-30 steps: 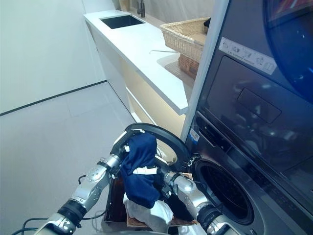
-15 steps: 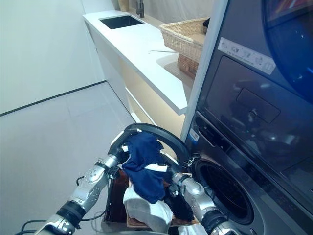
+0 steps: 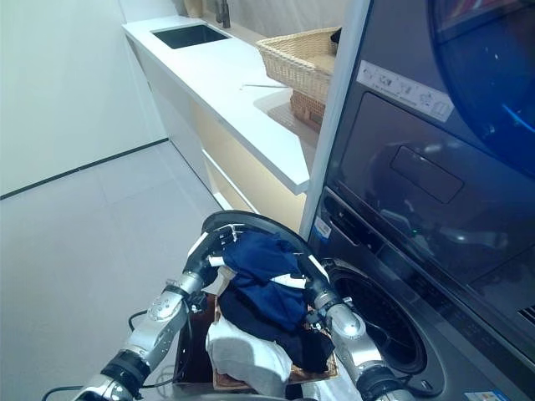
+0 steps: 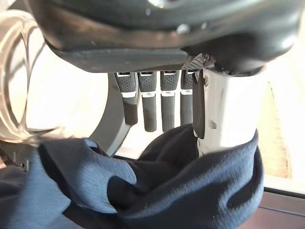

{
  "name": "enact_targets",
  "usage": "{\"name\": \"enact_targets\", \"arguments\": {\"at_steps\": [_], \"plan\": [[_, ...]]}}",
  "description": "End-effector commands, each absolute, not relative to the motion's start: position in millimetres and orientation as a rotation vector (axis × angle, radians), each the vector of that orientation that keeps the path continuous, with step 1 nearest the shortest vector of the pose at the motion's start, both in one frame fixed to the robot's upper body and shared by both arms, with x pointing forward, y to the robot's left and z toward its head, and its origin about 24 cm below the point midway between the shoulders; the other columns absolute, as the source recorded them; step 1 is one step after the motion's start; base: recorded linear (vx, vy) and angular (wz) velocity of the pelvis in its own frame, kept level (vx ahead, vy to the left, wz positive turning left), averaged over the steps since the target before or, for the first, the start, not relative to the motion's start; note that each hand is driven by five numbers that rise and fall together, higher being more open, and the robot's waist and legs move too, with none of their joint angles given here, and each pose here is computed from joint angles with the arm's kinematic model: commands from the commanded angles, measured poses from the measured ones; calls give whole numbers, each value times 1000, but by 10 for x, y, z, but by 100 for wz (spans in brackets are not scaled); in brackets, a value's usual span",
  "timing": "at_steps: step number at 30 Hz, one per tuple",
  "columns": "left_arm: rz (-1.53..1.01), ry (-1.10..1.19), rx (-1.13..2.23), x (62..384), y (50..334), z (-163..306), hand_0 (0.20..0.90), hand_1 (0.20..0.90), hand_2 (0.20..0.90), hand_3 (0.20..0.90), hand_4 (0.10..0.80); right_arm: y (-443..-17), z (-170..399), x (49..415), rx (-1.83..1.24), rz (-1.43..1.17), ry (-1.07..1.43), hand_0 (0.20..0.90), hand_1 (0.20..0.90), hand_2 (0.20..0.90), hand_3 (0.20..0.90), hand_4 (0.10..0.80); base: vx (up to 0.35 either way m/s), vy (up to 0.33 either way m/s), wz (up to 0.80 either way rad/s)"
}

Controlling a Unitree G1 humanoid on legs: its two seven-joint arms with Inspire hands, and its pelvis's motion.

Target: Pick up the clothes and place them into the washing machine

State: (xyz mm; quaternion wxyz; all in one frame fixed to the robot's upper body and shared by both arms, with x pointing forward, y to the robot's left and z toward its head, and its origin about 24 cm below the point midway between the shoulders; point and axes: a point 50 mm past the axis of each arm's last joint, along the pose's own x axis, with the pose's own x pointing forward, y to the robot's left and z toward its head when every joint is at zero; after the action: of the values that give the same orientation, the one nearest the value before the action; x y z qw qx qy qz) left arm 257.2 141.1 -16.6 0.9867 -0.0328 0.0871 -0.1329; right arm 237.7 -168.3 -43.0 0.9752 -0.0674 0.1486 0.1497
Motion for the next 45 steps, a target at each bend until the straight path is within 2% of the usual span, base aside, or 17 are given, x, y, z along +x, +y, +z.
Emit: {"name": "enact_targets", "arguments": {"at_steps": [1, 11, 22, 28, 37, 45], "plan": [[-58, -116, -84, 2887, 1828, 315, 900, 900, 900, 900, 800, -2165, -117, 2496, -248, 115, 137, 200, 200, 200, 200, 300, 0, 0, 0], [47, -96, -67, 2813, 1981, 235, 900, 900, 900, 900, 800, -2423, -152, 2281, -170, -84, 126, 200, 200, 200, 200, 300, -5, 0, -3], [160, -80, -73, 2762, 2150, 189, 900, 900, 900, 900, 800, -2505, -426, 2034, -214, -61, 295, 200, 200, 200, 200, 300, -4, -1, -3], [189, -89, -117, 2737, 2140, 184, 900, 900, 900, 900, 800, -2477, -654, 1930, 43, -156, 375, 200, 200, 200, 200, 300, -14, 0, 3], [158, -140, -195, 2722, 1995, 281, 900, 900, 900, 900, 800, -2312, -818, 2086, 343, -303, 404, 200, 200, 200, 200, 300, -94, 13, 8], [87, -281, -299, 2765, 1816, 595, 900, 900, 900, 900, 800, -2183, -714, 2521, 462, -378, 382, 200, 200, 200, 200, 300, -146, 19, 13]]}}
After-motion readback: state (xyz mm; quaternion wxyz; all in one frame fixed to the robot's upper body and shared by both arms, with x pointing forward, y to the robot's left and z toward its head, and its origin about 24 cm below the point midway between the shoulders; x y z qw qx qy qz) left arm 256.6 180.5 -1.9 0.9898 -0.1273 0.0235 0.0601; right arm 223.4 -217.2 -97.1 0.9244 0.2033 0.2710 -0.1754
